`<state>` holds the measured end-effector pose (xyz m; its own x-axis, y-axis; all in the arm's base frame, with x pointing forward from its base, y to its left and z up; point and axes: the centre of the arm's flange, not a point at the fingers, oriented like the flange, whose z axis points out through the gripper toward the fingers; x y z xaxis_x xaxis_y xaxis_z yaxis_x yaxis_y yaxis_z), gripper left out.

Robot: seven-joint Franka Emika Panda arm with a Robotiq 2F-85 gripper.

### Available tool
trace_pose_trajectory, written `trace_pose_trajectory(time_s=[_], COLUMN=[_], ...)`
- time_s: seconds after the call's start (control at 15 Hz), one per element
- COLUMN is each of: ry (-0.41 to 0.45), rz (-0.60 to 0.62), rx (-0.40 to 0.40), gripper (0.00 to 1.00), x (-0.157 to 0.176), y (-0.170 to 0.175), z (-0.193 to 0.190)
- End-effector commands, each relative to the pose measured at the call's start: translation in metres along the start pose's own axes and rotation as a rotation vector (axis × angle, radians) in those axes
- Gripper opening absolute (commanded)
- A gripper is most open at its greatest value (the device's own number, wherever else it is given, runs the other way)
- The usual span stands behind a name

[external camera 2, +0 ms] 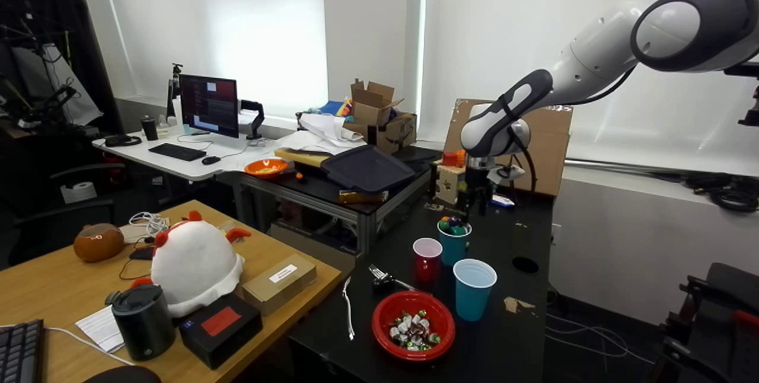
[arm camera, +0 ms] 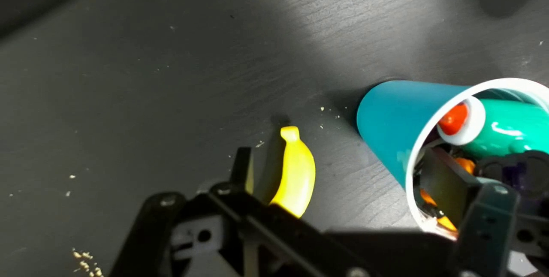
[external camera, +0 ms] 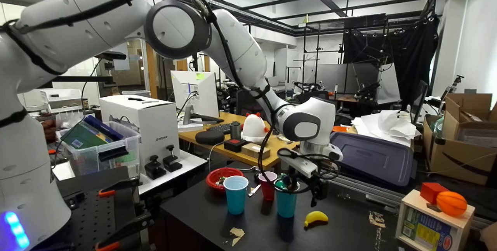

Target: Pour the contents from the right blue cup into the bowl

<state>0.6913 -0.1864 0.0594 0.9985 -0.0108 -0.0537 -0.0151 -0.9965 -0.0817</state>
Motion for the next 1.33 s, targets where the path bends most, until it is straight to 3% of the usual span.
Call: trace_pose_trajectory(time_s=[0.0, 0.13, 0.27, 0.87, 1.0, 1.27], ry=[-0.013, -0.026, -0.031, -0.013, -0.011, -0.008], rz=[-0.047, -0.058, -0.069, -0.055, -0.054, -0.054], rx=[0.042, 0.062, 0.074, 0.088, 0.094, 0.112], gripper=[1.0, 1.0, 0.74, 0.05, 0.0, 0.0], x=[0.0, 0.0, -0.002, -0.005, -0.005, -0.005], y=[0.003, 0.005, 0.007, 0.014, 0.014, 0.012], z=[-0.004, -0.003, -0.003, -0.009, -0.011, -0.015])
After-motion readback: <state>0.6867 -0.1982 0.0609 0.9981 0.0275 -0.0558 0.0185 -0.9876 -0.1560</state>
